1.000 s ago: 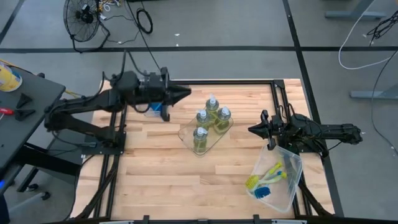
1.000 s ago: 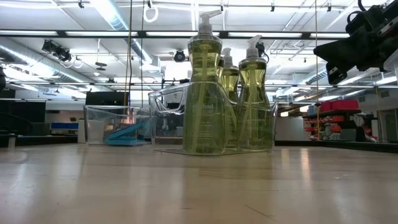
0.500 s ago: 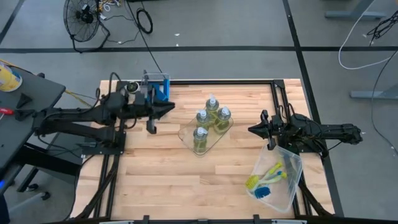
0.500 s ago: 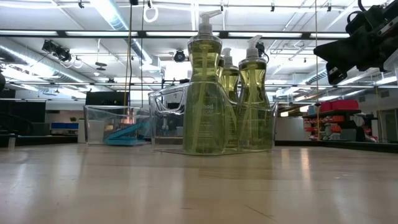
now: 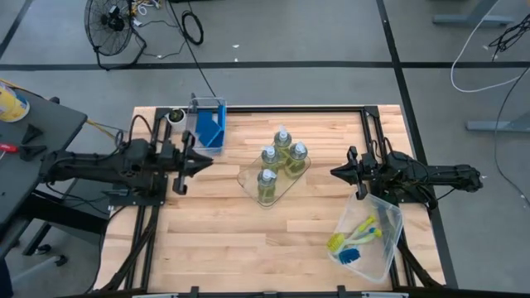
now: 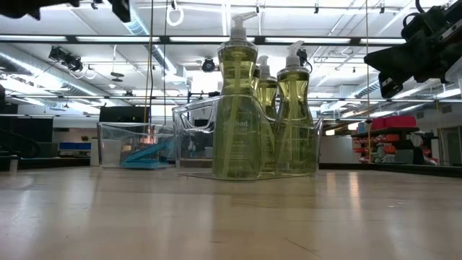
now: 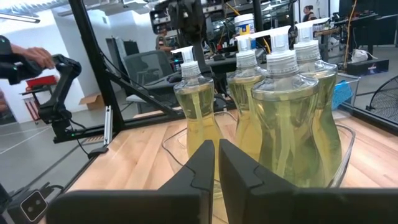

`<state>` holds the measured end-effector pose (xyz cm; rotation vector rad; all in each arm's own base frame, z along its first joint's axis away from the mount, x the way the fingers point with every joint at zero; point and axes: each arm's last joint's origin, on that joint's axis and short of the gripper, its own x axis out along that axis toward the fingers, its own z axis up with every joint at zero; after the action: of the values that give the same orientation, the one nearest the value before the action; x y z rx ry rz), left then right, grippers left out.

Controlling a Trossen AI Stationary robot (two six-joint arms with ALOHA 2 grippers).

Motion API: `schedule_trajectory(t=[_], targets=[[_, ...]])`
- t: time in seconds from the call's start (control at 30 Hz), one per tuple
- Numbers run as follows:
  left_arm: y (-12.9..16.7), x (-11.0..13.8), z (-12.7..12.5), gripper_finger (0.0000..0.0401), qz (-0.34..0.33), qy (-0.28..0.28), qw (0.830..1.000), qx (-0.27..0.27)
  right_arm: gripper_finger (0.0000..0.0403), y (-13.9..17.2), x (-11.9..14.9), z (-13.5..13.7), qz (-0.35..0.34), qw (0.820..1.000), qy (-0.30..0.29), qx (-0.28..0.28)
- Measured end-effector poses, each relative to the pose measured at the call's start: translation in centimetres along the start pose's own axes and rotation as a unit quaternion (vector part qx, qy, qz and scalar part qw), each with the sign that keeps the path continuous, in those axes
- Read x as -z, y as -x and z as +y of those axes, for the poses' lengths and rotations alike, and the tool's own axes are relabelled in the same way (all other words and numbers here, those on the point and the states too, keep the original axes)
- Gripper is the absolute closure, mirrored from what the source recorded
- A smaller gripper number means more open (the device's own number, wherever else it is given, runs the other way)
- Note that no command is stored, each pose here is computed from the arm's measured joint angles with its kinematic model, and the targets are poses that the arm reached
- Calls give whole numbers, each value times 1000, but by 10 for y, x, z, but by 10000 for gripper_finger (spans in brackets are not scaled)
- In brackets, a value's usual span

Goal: Pick & Place Kitchen Sink Supplies
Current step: Return to Home Position

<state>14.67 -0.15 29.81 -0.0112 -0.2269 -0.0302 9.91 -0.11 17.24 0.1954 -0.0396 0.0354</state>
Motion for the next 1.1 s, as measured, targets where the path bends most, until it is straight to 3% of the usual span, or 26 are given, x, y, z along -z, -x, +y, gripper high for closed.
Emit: schedule_trajectory(t=[0.33,0.67,0.83,1.1], targets=[[37,37,-2,355,-40,2,999,-1,376,0,0,0,0,1000,0,0],[60,67,1,355,-54,4,997,-55,376,0,0,0,0,1000,0,0],[67,85,1,355,-50,4,997,-58,376,0,0,0,0,1000,0,0],[72,89,3,355,-37,1,996,-81,376,0,0,0,0,1000,0,0]])
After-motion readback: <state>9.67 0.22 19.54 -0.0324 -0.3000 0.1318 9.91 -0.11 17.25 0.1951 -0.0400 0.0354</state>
